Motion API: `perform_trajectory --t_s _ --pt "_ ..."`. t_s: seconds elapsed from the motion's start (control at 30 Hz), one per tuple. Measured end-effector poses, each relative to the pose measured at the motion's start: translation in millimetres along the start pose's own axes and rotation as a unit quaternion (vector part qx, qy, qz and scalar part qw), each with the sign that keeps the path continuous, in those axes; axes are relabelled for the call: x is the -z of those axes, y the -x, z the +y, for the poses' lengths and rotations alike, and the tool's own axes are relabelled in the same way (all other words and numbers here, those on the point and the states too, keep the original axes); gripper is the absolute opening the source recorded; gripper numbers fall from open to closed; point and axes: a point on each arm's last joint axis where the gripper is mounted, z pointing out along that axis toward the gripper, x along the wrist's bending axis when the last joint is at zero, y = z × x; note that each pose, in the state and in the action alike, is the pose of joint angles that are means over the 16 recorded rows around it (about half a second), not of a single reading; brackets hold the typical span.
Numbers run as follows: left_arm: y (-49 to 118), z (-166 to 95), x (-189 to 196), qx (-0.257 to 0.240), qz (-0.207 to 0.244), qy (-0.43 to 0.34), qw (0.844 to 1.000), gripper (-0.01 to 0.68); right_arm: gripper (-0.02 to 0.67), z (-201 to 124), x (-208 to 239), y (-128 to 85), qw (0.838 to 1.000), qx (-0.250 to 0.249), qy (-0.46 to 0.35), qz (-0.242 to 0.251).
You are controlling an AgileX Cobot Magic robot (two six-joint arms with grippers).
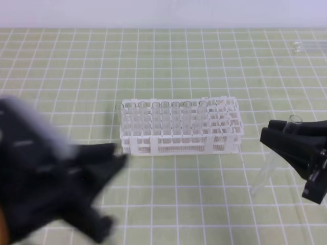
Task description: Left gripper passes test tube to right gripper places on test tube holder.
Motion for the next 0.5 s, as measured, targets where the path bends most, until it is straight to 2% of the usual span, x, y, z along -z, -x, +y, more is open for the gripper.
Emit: perform_trajectory --t_s 0.2,0.5 --pt "-15.8 -15 52 0.038 0.017 0.049 0.998 0.029 0.115 0 0 4 1.000 0.011 -0.004 -0.020" --pt "-26.0 -44 91 0.086 0.007 0.107 0.991 0.007 0.115 11 -7 15 0.998 0.060 -0.006 -0.036"
